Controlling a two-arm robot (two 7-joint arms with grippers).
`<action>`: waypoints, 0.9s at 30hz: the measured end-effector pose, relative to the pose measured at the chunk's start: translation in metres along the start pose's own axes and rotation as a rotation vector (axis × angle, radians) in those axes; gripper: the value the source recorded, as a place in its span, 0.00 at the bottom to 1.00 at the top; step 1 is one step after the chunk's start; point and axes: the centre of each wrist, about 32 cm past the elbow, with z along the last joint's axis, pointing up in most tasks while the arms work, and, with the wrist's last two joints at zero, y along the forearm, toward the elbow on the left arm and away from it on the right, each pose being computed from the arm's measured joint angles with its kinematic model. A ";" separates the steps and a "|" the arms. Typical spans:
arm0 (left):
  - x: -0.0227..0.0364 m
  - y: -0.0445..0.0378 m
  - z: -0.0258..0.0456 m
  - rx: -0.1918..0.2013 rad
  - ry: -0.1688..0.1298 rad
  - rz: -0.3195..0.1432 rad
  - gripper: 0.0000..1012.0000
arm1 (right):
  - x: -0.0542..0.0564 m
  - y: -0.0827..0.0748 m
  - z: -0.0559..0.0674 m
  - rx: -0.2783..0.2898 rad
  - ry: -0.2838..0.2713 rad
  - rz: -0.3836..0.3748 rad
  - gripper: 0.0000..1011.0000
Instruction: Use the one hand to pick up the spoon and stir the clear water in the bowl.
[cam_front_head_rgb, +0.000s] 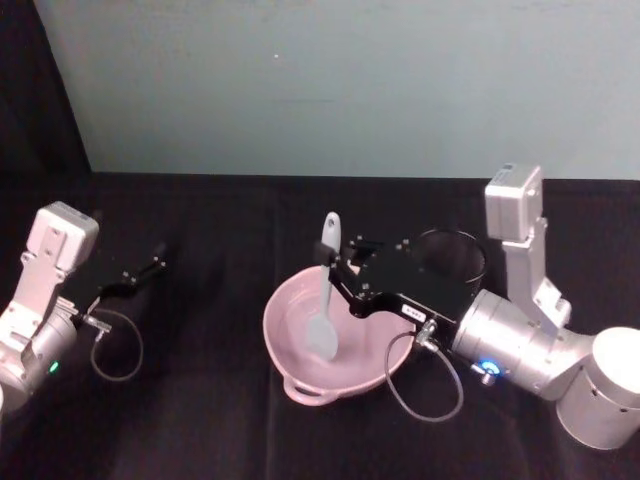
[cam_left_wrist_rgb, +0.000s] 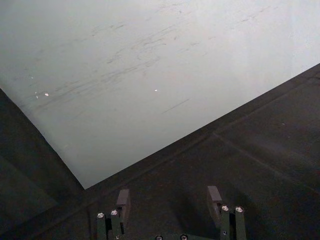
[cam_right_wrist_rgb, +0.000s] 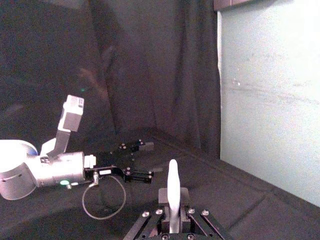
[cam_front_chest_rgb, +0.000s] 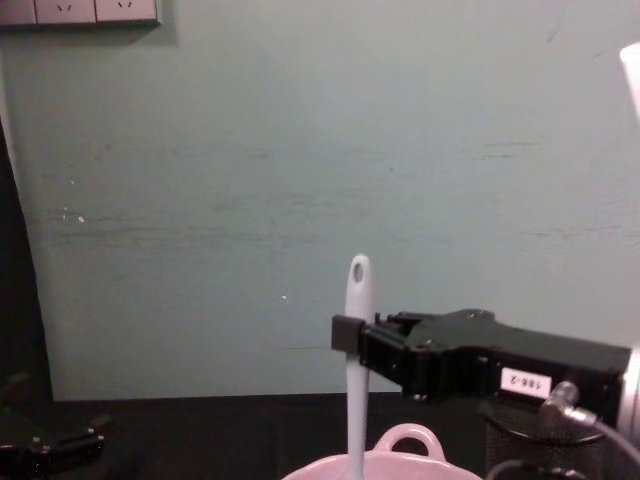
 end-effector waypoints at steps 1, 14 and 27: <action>0.0000 0.0000 0.0000 0.000 0.000 0.000 0.99 | 0.001 0.001 -0.002 -0.003 0.003 0.000 0.11; 0.0000 0.0000 0.0000 0.000 0.000 0.000 0.99 | 0.016 0.028 -0.015 -0.001 0.026 -0.041 0.11; 0.0000 0.0000 0.0000 0.000 0.000 0.000 0.99 | 0.038 0.010 -0.015 0.023 -0.014 -0.162 0.11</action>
